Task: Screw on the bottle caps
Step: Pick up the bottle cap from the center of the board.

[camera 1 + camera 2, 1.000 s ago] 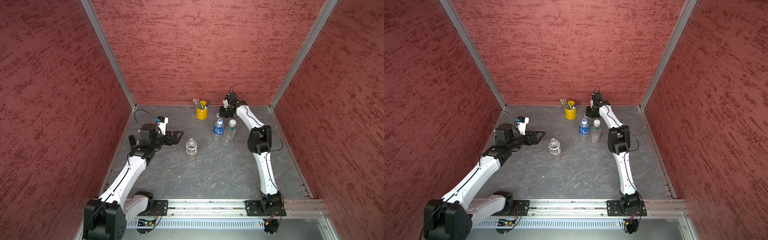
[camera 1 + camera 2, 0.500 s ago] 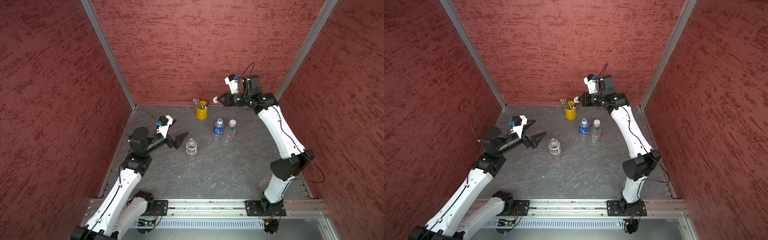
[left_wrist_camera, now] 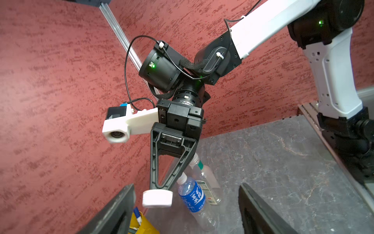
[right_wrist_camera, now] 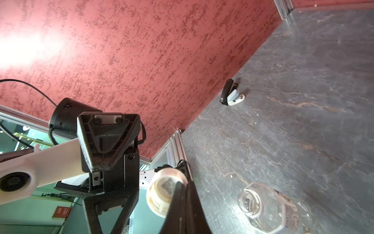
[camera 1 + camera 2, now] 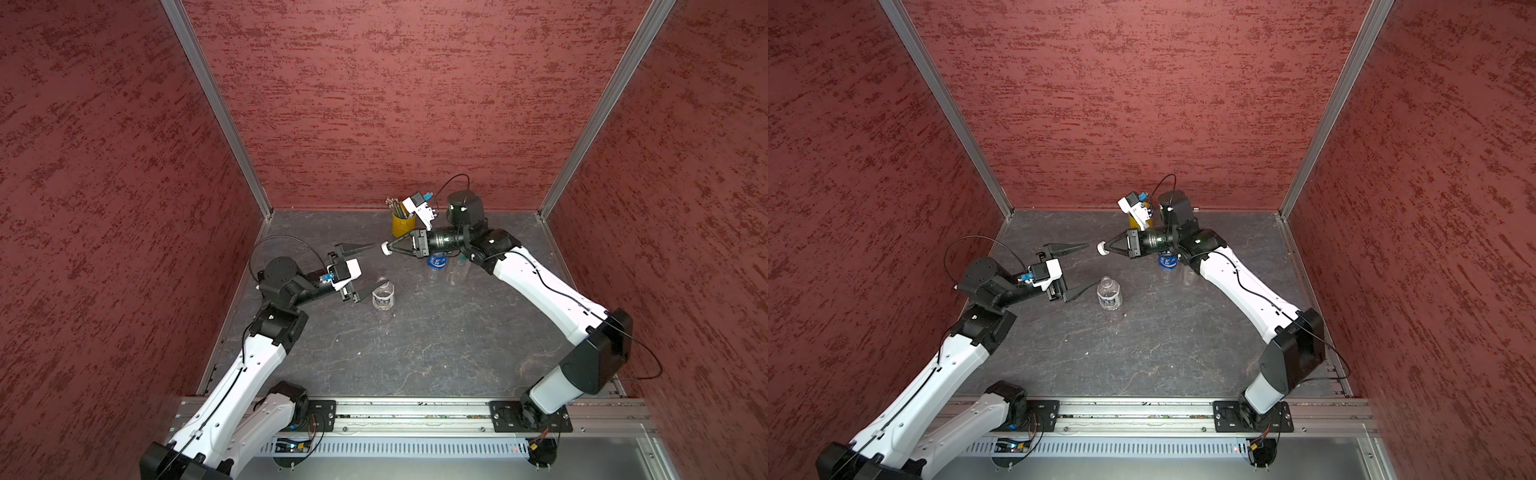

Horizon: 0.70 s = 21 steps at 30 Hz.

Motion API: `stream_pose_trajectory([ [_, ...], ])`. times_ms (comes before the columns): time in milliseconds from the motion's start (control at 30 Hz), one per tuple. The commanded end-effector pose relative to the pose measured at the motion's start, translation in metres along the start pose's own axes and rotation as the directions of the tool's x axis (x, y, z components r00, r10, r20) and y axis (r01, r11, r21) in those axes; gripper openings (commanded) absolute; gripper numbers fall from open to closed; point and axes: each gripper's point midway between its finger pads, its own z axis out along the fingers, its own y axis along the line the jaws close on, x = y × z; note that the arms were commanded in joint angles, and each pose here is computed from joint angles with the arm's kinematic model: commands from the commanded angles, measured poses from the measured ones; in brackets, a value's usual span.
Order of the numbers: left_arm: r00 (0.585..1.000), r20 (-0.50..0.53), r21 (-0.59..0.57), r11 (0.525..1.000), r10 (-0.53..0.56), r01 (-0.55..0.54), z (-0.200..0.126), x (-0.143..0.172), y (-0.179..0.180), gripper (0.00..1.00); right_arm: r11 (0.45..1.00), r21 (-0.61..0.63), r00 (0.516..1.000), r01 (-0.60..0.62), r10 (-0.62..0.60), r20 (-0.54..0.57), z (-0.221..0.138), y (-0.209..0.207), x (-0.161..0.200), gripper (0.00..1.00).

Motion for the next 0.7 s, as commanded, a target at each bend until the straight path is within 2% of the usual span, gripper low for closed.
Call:
stream_pose_trajectory([
  [0,0.998,0.015,0.027,0.998,0.056,-0.056,-0.004,-0.008,0.003,0.73,0.986,-0.143,0.996,0.09,-0.087,0.03,-0.009,0.041,-0.007,0.0],
  [200,0.998,0.062,0.018,1.0,0.011,-0.012,0.003,-0.008,0.013,0.61,0.98,-0.174,0.995,0.101,-0.099,0.017,-0.01,0.05,-0.001,0.0],
  [500,0.994,0.096,-0.008,0.998,0.057,-0.056,0.014,-0.008,0.019,0.61,0.973,-0.215,0.996,0.087,-0.087,0.01,0.0,0.053,0.007,0.0],
  [667,0.994,0.093,-0.026,0.998,0.062,-0.06,0.013,-0.006,0.022,0.54,0.973,-0.212,0.996,0.086,-0.085,0.014,0.001,0.053,0.006,0.0],
])
